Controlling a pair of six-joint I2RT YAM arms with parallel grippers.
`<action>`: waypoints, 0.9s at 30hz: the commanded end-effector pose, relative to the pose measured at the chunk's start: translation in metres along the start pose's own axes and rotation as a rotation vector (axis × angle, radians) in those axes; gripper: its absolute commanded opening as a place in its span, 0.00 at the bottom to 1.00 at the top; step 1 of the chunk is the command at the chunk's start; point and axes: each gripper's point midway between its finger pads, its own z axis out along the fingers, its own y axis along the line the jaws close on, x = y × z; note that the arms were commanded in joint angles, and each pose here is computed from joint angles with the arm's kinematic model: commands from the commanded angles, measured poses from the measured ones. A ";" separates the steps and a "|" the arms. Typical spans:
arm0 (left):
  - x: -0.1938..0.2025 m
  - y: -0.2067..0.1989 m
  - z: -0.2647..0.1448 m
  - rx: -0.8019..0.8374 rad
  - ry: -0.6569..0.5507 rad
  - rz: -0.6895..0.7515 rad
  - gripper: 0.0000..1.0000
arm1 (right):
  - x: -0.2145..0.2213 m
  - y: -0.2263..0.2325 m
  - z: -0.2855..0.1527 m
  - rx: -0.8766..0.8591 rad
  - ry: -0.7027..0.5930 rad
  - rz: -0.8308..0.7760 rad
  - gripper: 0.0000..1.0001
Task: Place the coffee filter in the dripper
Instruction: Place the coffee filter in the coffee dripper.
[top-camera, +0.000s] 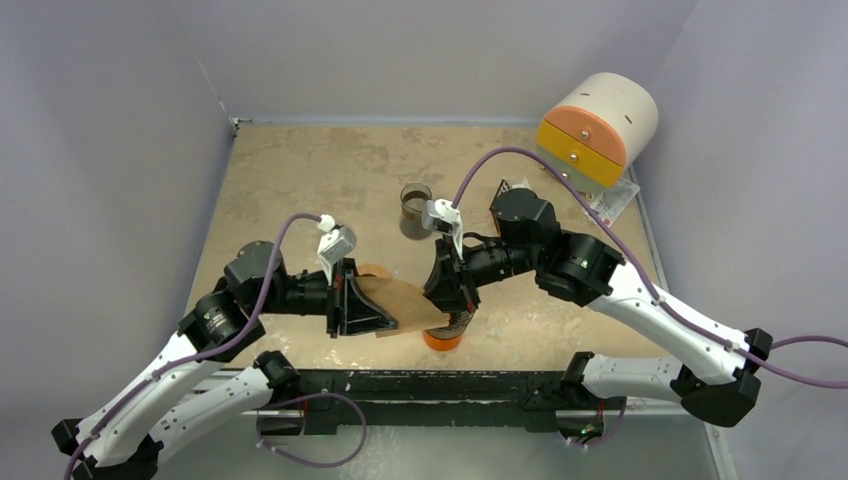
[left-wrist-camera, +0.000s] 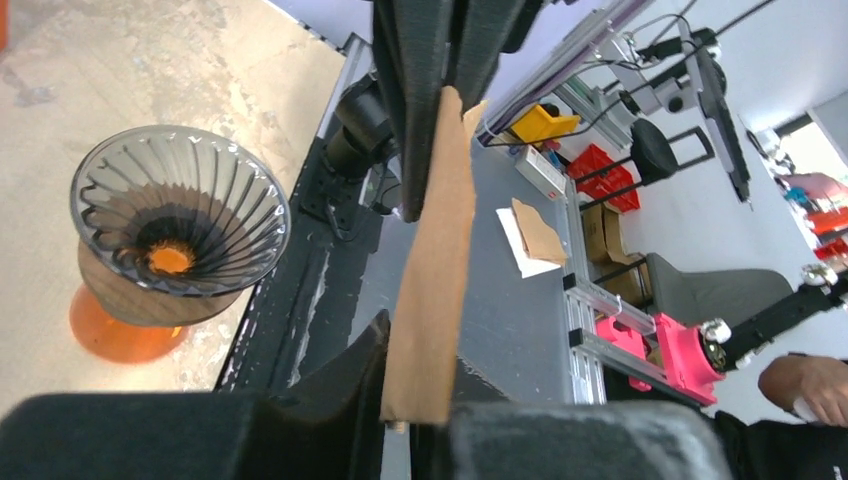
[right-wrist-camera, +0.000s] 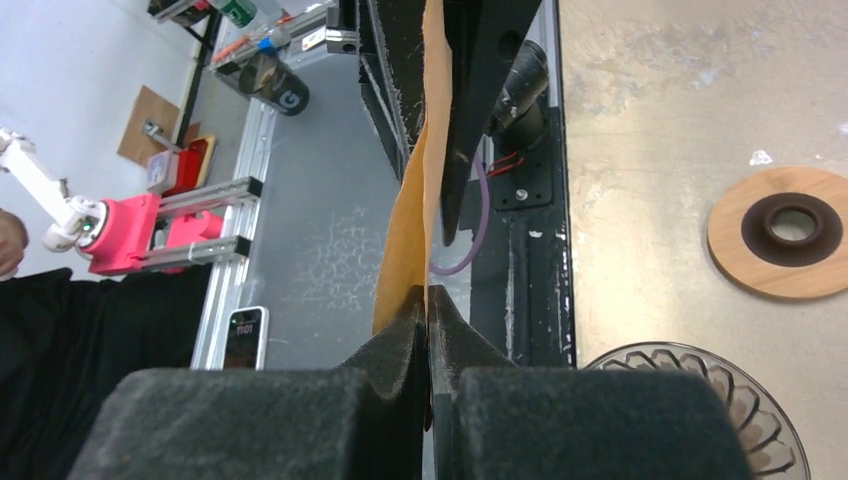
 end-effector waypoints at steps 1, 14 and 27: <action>-0.004 0.013 -0.005 -0.097 -0.028 0.019 0.21 | -0.013 0.001 -0.009 0.063 -0.025 -0.063 0.00; -0.020 0.045 -0.035 -0.419 -0.076 0.017 0.57 | -0.005 -0.093 -0.062 0.757 0.103 -0.089 0.00; -0.053 0.061 -0.022 -0.483 -0.228 -0.124 0.57 | -0.048 -0.121 -0.050 1.110 -0.032 -0.243 0.00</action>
